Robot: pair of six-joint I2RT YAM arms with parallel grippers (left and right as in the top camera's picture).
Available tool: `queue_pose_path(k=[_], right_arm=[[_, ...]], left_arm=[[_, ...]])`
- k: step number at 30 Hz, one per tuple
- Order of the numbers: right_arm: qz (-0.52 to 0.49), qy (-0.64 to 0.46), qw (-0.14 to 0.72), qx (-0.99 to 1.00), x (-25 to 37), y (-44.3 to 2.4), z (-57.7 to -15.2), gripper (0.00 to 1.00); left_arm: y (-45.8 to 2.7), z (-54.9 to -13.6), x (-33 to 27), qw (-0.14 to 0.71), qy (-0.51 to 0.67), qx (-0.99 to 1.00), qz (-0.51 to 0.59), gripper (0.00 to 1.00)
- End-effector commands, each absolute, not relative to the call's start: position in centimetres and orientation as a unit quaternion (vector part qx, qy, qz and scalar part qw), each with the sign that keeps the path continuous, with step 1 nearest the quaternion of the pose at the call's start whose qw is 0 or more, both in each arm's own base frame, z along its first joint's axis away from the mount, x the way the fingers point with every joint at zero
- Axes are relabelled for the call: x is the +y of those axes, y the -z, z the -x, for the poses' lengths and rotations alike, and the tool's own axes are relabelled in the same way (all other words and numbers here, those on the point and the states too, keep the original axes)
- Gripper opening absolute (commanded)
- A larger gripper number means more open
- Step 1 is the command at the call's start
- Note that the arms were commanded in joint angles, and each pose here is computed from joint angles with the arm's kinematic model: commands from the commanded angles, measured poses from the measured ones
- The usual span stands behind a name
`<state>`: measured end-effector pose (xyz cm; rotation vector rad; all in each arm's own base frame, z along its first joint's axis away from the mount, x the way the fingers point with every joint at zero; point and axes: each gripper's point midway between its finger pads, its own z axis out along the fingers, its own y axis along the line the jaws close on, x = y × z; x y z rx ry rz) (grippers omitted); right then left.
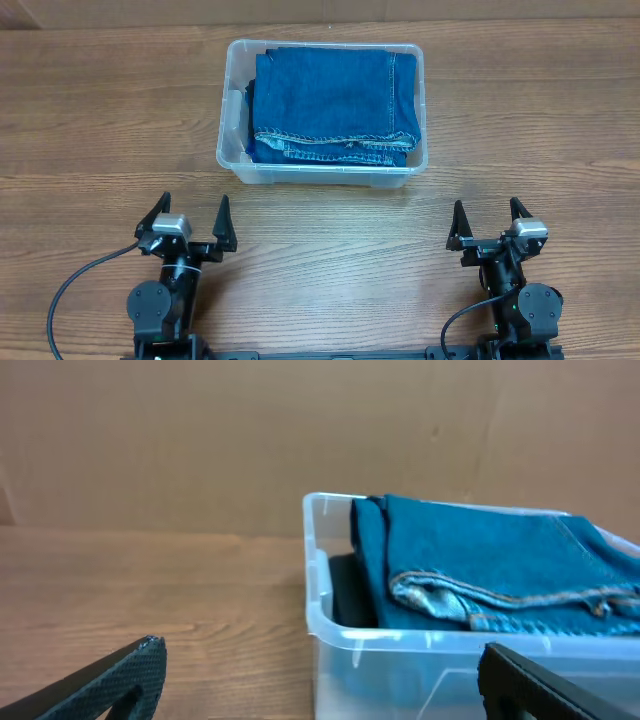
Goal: Pack container
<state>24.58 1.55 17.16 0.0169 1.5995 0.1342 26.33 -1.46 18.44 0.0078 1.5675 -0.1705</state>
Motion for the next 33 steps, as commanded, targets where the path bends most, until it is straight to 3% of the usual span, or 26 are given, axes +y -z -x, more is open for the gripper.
queue_pose_path(k=[1,7,33], right_arm=[[-0.008,-0.057,0.696,0.715,1.5,-17.0,-24.6,1.00],[-0.008,-0.057,0.696,0.716,1.5,-17.0,-24.6,1.00],[-0.008,-0.057,0.696,0.716,1.5,-17.0,-24.6,1.00]], left_arm=[[-18.3,-25.7,-2.7,0.715,0.032,0.693,-0.082,1.00],[-15.0,-24.7,-2.1,0.670,-0.002,0.737,-0.090,1.00],[-15.7,-24.6,-1.5,0.682,-0.017,0.727,-0.077,1.00]])
